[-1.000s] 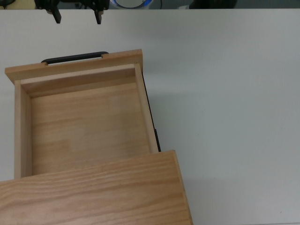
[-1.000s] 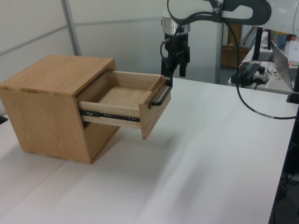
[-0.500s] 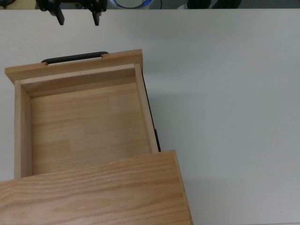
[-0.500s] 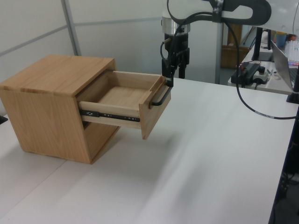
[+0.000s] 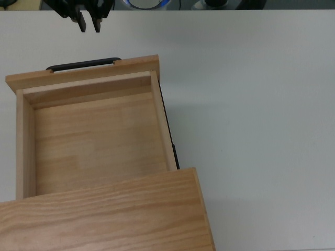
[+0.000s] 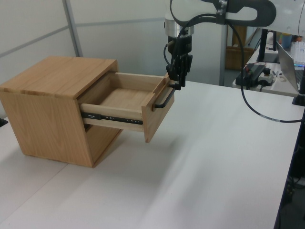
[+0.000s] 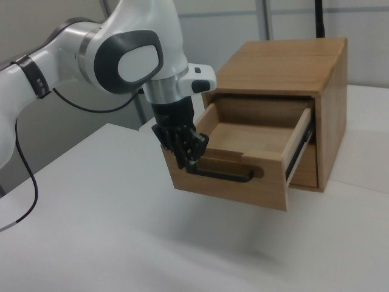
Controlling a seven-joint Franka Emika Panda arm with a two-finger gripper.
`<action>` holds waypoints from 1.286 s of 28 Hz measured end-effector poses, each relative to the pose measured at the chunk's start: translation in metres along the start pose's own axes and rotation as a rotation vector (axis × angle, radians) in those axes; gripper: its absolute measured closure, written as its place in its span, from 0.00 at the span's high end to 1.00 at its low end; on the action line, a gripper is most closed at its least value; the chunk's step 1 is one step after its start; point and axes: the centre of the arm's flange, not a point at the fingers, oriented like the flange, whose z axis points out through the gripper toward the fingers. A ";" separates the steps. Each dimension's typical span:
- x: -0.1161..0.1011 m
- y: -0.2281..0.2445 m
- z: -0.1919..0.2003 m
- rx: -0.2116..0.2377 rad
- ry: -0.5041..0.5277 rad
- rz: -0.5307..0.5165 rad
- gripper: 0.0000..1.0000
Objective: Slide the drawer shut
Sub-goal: 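Push the drawer front with the gripper into the wooden cabinet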
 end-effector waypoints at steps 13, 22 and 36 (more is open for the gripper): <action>0.005 0.007 0.022 -0.022 -0.042 -0.001 0.01; 0.021 0.002 0.054 -0.059 -0.087 -0.034 0.01; 0.060 -0.015 0.082 -0.098 0.034 -0.008 0.01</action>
